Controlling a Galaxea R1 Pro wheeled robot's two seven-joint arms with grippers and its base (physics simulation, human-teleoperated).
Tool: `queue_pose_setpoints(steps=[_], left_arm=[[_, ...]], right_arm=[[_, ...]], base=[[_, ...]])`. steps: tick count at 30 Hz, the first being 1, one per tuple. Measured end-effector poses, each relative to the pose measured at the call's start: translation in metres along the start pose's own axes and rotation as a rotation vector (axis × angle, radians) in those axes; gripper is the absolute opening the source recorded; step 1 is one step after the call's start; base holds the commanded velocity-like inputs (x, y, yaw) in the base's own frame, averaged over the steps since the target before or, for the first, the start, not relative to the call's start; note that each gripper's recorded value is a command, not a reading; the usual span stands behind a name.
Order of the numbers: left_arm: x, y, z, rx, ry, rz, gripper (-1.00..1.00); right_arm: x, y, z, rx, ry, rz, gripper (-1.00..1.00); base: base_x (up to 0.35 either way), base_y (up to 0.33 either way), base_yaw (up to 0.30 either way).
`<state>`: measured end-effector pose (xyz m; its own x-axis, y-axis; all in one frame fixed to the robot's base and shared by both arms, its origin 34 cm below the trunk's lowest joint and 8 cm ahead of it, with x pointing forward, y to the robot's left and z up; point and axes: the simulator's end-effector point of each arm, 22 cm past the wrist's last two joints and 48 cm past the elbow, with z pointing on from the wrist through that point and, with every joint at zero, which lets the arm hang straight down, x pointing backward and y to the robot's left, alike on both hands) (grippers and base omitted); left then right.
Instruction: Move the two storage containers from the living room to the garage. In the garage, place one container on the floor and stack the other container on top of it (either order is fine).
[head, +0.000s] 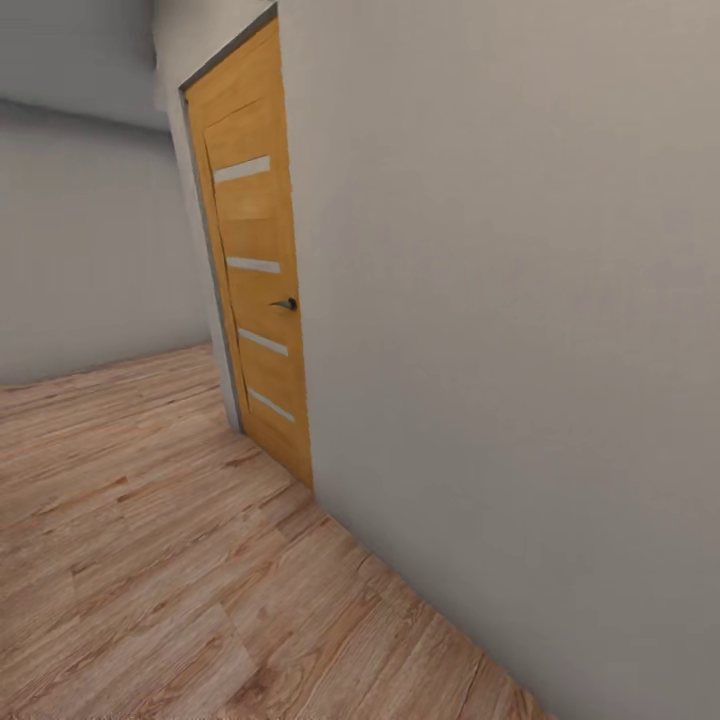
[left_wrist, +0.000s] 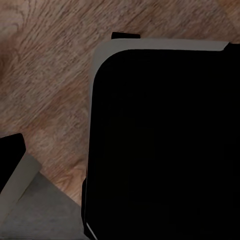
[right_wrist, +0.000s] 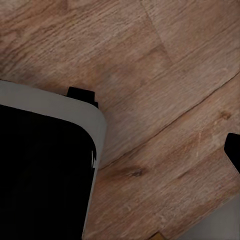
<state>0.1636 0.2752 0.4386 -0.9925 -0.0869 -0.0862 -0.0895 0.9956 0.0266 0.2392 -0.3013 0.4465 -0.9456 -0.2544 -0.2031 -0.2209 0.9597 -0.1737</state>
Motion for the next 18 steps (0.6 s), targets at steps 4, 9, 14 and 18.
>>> queue_pose_setpoints(steps=[4, 9, 14, 18], left_arm=[[0.0001, -0.0015, 0.0000, 0.002, 0.000, -0.003, 1.00], [-0.0001, 0.0018, 0.0000, -0.002, 0.000, -0.001, 1.00], [-0.0001, 0.0008, 0.0000, -0.001, 0.000, -0.001, 1.00], [0.0002, -0.0008, 0.0000, 0.001, 0.000, -0.002, 1.00]], right_arm=[[0.0006, 0.0005, 0.0000, -0.003, 0.002, 0.003, 1.00], [0.0008, 0.0016, 0.0000, -0.007, 0.004, 0.000, 1.00], [0.0006, 0.0015, 0.0000, -0.008, 0.002, -0.002, 1.00], [0.0010, 0.0025, 0.0000, -0.011, 0.004, -0.002, 1.00]], base=[[0.000, 0.000, 0.282], [0.000, 0.000, 0.287], [0.000, 0.000, 0.290], [0.000, 0.000, 0.290]])
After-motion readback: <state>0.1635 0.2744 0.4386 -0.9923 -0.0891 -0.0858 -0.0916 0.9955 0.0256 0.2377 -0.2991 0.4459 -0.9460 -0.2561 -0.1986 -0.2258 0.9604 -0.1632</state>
